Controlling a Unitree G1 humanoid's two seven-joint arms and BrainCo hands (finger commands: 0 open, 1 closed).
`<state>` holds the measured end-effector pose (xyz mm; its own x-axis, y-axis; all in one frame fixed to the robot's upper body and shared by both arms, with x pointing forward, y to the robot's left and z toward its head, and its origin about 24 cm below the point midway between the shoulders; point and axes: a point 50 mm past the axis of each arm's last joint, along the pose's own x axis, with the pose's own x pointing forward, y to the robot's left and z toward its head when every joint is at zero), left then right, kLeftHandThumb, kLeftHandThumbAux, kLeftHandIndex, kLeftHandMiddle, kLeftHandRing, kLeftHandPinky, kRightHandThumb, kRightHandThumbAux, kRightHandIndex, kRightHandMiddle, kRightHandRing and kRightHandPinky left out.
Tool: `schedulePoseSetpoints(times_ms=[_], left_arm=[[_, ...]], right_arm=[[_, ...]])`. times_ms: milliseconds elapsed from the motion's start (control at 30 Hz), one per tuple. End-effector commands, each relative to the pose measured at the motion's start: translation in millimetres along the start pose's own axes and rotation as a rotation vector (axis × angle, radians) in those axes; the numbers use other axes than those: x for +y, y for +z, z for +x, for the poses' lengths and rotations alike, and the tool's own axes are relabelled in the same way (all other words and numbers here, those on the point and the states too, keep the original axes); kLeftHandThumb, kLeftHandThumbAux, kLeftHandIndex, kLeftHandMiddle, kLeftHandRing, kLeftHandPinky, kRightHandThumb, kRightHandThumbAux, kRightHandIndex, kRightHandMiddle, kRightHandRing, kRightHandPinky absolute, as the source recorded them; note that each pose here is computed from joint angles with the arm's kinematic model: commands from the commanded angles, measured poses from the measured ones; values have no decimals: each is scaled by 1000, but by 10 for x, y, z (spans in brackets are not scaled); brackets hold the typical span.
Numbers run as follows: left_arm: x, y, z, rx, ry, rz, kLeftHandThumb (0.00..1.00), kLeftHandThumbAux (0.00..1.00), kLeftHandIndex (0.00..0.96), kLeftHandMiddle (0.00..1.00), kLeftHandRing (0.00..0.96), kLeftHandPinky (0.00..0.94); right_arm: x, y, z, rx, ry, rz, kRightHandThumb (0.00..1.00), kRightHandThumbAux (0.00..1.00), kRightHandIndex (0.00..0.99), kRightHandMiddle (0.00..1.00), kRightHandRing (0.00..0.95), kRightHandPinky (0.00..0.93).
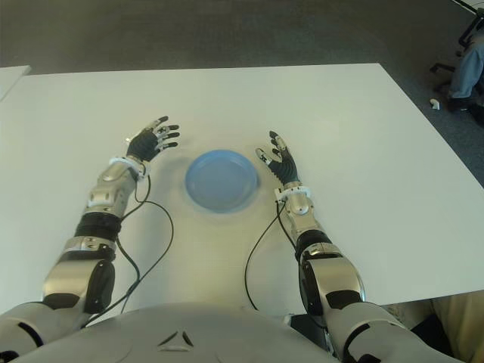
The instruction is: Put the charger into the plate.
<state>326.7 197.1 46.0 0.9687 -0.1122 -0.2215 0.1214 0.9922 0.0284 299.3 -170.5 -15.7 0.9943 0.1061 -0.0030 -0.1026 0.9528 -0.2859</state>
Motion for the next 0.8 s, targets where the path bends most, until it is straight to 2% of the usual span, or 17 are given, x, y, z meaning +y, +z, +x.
schedulePoseSetpoints(times_ms=[33,233,300,367,500,600,800], left_arm=[[-27,189,-30,-104,163,287,14,582,180,291,282,313],[-129,288,-54,-297,403,762,112,593,228,327,323,355],[-138,281,-32,-349,458,875,154,594,238,338,342,387],[-122,248,20,-396,495,1013,198,584,243,336,341,367],[-54,161,98,-437,499,1227,262,537,182,196,192,179],[-31,116,120,-459,490,1333,273,513,121,112,107,82],[22,12,132,-499,476,1503,275,461,36,21,18,10]], right_arm=[[111,-227,-161,124,28,17,214,511,51,61,55,97],[114,-211,-158,109,29,17,219,514,51,59,51,92],[114,-204,-160,101,32,18,219,519,50,59,51,90],[113,-205,-163,100,33,21,219,526,48,59,51,89],[110,-208,-169,101,36,30,217,538,45,57,51,87],[107,-213,-172,103,37,33,215,541,43,56,50,88],[95,-219,-181,103,40,35,209,542,37,54,51,89]])
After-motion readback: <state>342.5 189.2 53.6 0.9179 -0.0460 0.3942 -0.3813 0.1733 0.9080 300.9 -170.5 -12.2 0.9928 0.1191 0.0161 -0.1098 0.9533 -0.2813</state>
